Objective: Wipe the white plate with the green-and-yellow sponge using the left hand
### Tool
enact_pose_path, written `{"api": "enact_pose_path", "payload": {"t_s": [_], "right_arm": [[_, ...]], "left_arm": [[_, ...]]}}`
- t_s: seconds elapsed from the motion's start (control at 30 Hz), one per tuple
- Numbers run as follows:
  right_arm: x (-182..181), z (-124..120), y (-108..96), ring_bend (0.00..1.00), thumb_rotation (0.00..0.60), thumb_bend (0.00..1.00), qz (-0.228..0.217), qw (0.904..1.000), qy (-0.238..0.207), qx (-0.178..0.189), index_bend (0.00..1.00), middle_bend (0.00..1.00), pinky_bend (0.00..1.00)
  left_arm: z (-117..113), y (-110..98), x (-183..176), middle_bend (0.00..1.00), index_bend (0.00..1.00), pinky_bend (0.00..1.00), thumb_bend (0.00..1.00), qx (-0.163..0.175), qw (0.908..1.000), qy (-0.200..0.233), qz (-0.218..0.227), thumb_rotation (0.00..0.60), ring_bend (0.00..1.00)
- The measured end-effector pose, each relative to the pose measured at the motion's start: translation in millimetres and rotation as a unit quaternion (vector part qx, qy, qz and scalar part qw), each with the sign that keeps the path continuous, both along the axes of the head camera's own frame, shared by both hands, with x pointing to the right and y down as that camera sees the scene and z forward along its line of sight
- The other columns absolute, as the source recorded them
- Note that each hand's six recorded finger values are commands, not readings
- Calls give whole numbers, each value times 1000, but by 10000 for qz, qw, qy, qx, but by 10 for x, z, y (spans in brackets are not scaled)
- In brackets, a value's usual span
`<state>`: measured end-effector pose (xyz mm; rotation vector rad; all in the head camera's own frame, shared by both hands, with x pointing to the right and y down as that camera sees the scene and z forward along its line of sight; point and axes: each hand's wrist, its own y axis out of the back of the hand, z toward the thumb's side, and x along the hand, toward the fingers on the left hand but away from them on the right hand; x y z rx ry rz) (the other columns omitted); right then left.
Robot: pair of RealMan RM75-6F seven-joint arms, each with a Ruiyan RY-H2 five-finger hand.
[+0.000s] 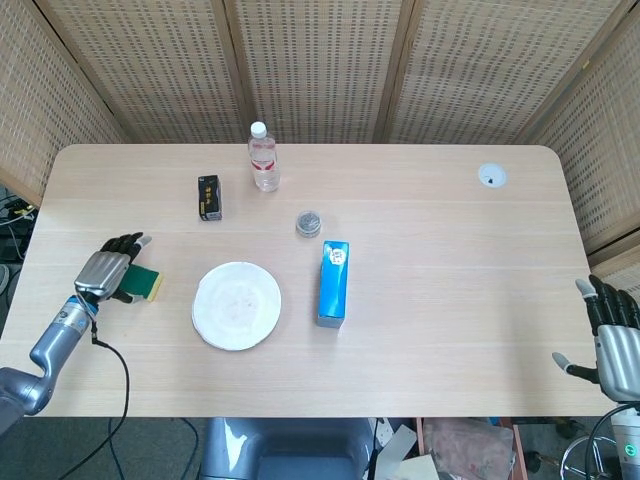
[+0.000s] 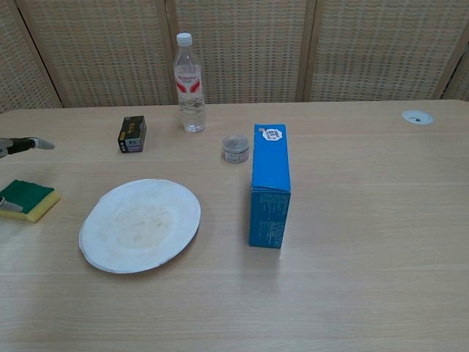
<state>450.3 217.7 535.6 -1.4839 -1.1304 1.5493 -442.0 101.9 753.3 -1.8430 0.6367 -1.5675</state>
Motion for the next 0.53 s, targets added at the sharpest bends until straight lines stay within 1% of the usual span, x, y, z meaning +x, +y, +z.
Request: {"api": "enact_pose_path", "payload": {"t_s": [0.13, 0.27, 0.37, 0.47, 0.53], "right_arm": [[22, -9, 1, 0, 600, 0, -7, 10000, 20, 22, 0, 0, 0], [44, -11, -5, 0, 600, 0, -50, 9999, 73, 63, 0, 0, 0], [33, -26, -6, 0, 600, 0, -109, 9998, 84, 144, 0, 0, 0], [32, -37, 6, 0, 600, 0, -149, 9997, 76, 195, 0, 0, 0], [35, -43, 11, 0, 600, 0, -156, 9996, 62, 210, 0, 0, 0]], "left_arm": [[-177, 14, -1, 0, 0, 0, 0, 211, 9997, 147, -48, 600, 0], [-421, 106, 19, 0, 0, 0, 0, 426, 9980, 408, -234, 600, 0], [-664, 228, 74, 0, 0, 0, 0, 606, 9954, 620, -407, 600, 0], [-952, 384, 145, 0, 0, 0, 0, 820, 9921, 752, -587, 600, 0], [-1184, 488, 184, 0, 0, 0, 0, 1016, 9887, 818, -740, 600, 0]]}}
